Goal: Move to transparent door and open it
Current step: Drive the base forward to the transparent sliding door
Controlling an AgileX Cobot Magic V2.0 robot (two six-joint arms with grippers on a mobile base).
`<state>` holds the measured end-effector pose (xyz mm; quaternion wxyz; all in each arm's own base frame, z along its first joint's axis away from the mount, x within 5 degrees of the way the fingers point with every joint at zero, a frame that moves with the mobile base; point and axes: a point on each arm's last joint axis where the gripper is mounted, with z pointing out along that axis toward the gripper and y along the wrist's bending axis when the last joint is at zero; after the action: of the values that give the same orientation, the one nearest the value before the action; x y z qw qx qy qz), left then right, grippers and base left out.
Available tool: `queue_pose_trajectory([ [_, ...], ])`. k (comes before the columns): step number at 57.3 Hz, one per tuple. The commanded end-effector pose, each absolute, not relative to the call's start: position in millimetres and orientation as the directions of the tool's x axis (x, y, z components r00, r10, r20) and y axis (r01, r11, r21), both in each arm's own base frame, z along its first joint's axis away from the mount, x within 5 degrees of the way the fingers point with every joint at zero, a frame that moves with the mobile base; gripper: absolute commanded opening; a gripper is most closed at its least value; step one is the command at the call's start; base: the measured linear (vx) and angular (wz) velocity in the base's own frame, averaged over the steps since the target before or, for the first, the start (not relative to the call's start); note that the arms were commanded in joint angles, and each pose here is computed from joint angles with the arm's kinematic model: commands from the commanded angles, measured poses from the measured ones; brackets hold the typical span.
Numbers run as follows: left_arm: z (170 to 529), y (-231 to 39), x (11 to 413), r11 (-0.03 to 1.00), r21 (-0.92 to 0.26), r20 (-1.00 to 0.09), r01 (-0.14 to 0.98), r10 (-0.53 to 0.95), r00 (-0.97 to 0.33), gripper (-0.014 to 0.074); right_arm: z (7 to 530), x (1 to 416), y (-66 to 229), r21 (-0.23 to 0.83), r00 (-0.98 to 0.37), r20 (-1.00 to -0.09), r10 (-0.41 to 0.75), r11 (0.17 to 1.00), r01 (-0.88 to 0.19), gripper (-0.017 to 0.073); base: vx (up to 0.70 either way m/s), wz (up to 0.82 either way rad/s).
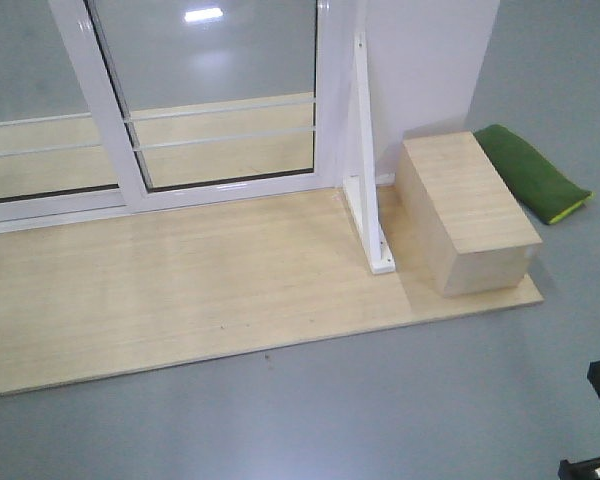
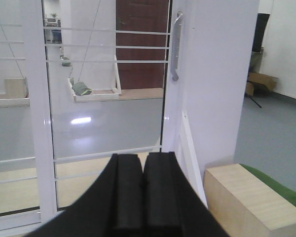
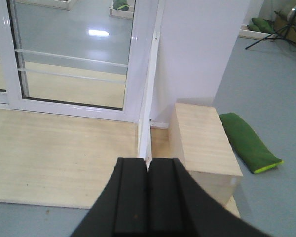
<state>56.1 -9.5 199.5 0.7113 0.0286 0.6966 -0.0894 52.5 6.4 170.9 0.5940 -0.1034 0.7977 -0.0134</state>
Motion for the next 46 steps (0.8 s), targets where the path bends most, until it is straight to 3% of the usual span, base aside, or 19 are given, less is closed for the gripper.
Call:
queue_pose_trajectory([
  [1,206.9,-9.1,54.6,0.979,-0.100,-0.987,0.177,-0.120,0.106,0.0003,176.8,53.6,5.9,-0.153,-0.191,-0.966,-0.175,0.980,-0.128,-0.0003,0.59,0.24],
  [46,206.9,-9.1,54.6,0.979,-0.100,-0.987,0.177,-0.120,0.106,0.0003,176.8,53.6,5.9,-0.153,-0.191,-0.966,-0.175,0.980,-0.128,-0.0003,0.56,0.24],
])
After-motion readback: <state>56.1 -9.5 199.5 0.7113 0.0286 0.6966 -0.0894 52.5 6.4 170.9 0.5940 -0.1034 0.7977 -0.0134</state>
